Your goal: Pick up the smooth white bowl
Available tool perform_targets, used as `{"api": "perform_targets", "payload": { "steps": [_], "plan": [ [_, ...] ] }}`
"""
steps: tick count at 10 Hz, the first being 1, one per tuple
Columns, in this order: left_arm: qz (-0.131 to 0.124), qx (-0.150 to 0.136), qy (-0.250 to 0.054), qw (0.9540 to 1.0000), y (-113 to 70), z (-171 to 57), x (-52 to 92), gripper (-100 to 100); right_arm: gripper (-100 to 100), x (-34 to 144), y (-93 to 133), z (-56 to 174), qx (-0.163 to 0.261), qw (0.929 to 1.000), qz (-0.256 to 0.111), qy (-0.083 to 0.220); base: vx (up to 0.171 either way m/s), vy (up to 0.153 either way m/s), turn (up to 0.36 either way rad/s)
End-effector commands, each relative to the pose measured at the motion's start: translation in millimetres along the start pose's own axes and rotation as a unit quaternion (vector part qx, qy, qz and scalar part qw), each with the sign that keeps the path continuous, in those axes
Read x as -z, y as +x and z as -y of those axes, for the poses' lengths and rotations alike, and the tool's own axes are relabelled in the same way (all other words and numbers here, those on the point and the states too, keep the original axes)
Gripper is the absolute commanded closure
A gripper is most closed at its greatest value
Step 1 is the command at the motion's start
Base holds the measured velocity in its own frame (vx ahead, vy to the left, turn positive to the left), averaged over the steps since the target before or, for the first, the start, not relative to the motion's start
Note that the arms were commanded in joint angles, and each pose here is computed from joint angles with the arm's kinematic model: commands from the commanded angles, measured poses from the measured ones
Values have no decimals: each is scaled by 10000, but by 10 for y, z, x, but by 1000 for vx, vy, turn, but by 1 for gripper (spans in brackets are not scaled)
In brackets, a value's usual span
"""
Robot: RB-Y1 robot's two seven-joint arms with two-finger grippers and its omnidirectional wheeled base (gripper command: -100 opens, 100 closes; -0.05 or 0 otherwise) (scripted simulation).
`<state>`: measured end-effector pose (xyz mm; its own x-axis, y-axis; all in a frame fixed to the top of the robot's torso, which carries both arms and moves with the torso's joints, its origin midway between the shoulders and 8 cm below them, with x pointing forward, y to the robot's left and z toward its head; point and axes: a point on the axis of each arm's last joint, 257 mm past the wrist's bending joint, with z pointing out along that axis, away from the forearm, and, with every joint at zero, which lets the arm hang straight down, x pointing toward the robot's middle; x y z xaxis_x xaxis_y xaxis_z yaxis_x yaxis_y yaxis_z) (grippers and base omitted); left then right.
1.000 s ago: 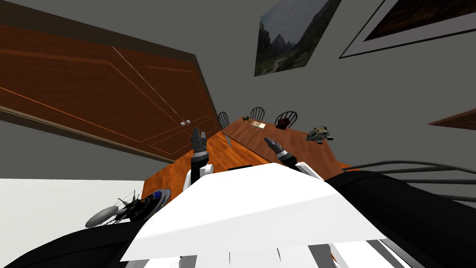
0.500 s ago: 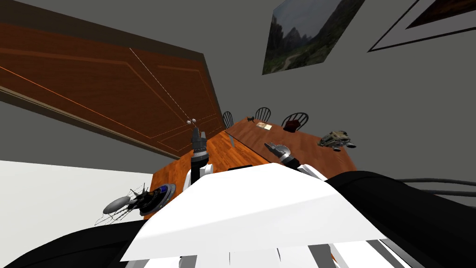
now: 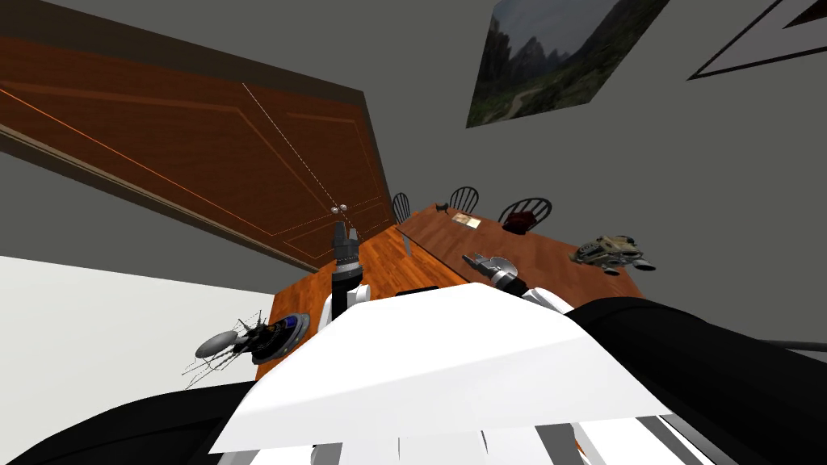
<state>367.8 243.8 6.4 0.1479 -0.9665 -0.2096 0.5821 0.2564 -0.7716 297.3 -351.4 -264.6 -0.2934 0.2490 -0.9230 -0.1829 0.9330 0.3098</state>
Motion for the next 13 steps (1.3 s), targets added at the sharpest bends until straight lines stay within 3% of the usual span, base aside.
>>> {"api": "perform_targets", "payload": {
  "steps": [1,2,5,7,8,9,10,13],
  "plan": [
    [0,0,0,10000,0,0,0,0,-100,37,117,74,216,9995,-203,88,68,57,90],
    [0,0,0,10000,0,0,0,0,-100,38,130,74,269,9993,-229,88,37,28,-4],
    [0,-1,0,10000,0,0,0,0,-100,261,433,474,730,9929,-838,430,62,49,110],
    [0,-1,0,10000,0,0,0,0,-100,268,474,481,901,9907,-926,422,44,27,35],
    [0,-1,0,10000,0,0,0,0,-100,393,587,681,1063,9855,-1187,590,41,24,116],
    [0,0,0,10000,0,0,0,0,-100,402,618,689,1198,9831,-1259,582,45,24,67],
    [0,-1,0,10000,0,0,0,0,-100,531,708,888,1324,9770,-1495,748,59,44,112],
    [0,-1,0,10000,0,0,0,0,-100,686,835,1101,1676,9643,-1846,893,53,27,65]
  ]
}}
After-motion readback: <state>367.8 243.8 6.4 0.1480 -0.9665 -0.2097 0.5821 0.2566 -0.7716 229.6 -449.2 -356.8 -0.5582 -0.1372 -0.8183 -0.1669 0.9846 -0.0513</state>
